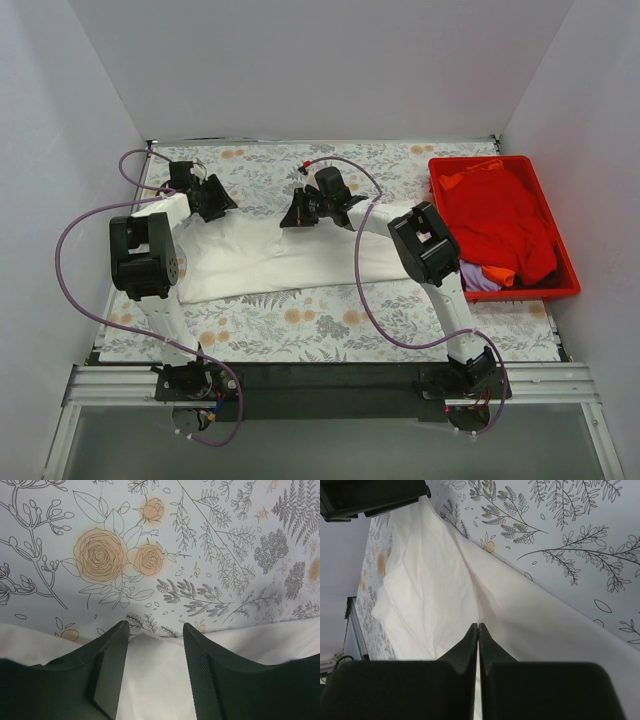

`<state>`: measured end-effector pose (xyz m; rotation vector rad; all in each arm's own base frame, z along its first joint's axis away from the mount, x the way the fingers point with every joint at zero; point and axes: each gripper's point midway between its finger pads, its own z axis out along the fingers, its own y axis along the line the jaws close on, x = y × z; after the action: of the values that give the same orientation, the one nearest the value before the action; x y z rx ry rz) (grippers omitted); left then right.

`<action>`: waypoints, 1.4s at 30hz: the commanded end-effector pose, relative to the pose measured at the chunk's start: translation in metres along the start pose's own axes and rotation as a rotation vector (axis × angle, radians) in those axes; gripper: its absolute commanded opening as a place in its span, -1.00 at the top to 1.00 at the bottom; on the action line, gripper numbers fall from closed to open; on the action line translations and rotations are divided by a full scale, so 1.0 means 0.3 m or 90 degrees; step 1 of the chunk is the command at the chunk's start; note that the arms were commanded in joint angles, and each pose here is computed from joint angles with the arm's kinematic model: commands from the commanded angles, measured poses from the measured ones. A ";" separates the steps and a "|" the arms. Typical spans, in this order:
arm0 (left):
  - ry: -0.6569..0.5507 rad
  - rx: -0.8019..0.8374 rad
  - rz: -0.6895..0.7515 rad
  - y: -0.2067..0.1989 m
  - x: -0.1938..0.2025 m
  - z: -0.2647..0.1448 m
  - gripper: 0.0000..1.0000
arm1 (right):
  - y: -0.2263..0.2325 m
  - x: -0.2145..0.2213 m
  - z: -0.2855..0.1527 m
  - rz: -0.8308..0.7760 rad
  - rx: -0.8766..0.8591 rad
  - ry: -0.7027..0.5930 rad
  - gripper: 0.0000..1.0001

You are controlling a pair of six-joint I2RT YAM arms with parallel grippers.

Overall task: Fold and stack the t-shirts
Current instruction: Fold the tshirt

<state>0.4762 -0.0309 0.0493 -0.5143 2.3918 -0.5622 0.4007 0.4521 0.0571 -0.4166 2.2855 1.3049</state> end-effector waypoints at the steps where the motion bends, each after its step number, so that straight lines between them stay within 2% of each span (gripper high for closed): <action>1: -0.023 0.027 0.026 -0.028 -0.052 -0.019 0.10 | 0.023 -0.023 -0.008 -0.026 -0.018 -0.013 0.97; 8: -0.022 0.018 0.026 -0.014 -0.052 -0.005 0.52 | 0.024 -0.021 -0.008 -0.028 -0.021 -0.012 0.97; 12: -0.021 0.021 0.033 -0.015 -0.055 0.000 0.96 | 0.026 -0.025 -0.010 -0.029 -0.024 -0.013 0.97; 13: -0.025 0.023 0.038 -0.021 -0.066 -0.002 0.99 | 0.030 -0.022 -0.009 -0.028 -0.026 -0.011 0.97; 25: -0.031 0.055 0.073 -0.059 -0.100 -0.003 1.00 | 0.036 -0.024 -0.034 -0.053 -0.020 -0.021 0.97; 42: -0.059 0.016 0.070 -0.036 -0.087 -0.080 1.00 | 0.135 -0.073 -0.075 -0.143 -0.058 -0.036 0.97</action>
<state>0.4795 -0.0277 0.0485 -0.4119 2.3890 -0.5447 0.3944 0.4462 0.0593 -0.5404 2.2219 1.2704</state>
